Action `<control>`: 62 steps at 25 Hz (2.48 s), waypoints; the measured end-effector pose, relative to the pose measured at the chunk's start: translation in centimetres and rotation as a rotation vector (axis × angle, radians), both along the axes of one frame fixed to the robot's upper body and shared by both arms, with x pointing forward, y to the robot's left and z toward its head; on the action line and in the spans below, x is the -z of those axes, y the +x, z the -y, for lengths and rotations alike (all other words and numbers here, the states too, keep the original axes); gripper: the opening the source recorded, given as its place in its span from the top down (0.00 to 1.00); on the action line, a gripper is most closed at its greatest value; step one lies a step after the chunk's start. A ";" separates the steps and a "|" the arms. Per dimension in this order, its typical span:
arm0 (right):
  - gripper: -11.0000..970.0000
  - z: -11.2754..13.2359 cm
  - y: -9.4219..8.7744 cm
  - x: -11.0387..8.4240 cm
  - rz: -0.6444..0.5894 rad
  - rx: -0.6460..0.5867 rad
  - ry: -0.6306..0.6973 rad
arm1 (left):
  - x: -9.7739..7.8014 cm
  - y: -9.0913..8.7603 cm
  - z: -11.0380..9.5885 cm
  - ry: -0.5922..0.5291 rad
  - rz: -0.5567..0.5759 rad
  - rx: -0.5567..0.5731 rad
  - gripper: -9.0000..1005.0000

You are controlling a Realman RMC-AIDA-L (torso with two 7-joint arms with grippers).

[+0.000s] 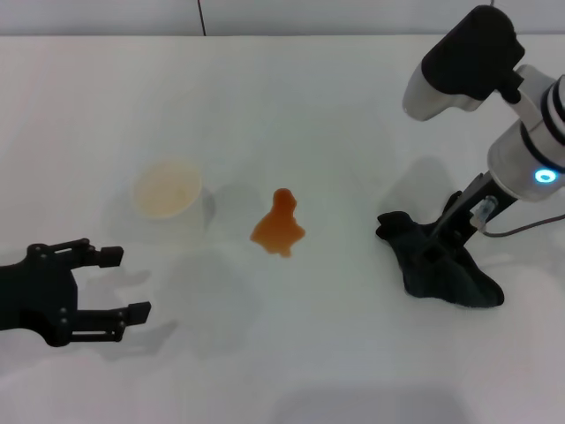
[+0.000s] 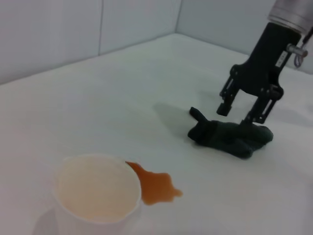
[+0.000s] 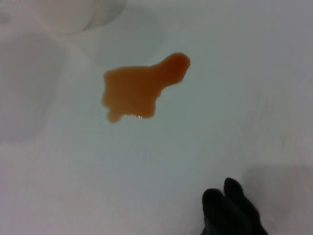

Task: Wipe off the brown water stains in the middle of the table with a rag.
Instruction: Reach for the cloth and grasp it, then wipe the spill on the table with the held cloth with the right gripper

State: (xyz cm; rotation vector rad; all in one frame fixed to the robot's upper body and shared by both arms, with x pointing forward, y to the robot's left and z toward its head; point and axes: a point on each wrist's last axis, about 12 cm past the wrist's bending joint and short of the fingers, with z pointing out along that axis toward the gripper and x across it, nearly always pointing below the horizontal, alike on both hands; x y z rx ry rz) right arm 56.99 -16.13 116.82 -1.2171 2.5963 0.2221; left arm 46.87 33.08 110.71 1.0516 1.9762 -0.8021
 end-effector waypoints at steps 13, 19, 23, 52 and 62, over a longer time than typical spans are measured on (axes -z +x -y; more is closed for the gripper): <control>0.40 0.1 0.3 1.2 -0.024 0.028 -0.013 | -0.8 0.6 1.6 0.060 0.030 0.106 0.12; 0.47 -0.6 0.3 1.9 -0.036 -0.001 -0.044 | -0.8 0.8 1.9 0.064 0.033 0.112 0.12; 0.62 -0.6 0.4 2.0 -0.027 -0.007 -0.044 | -0.8 0.8 1.9 0.064 0.035 0.113 0.12; 0.91 -9.2 3.8 1.0 0.194 -0.363 0.051 | -0.8 1.1 3.5 0.053 0.032 0.179 0.12; 0.91 -11.8 1.6 2.6 0.204 -0.509 0.041 | -0.8 1.2 3.7 0.052 0.034 0.186 0.12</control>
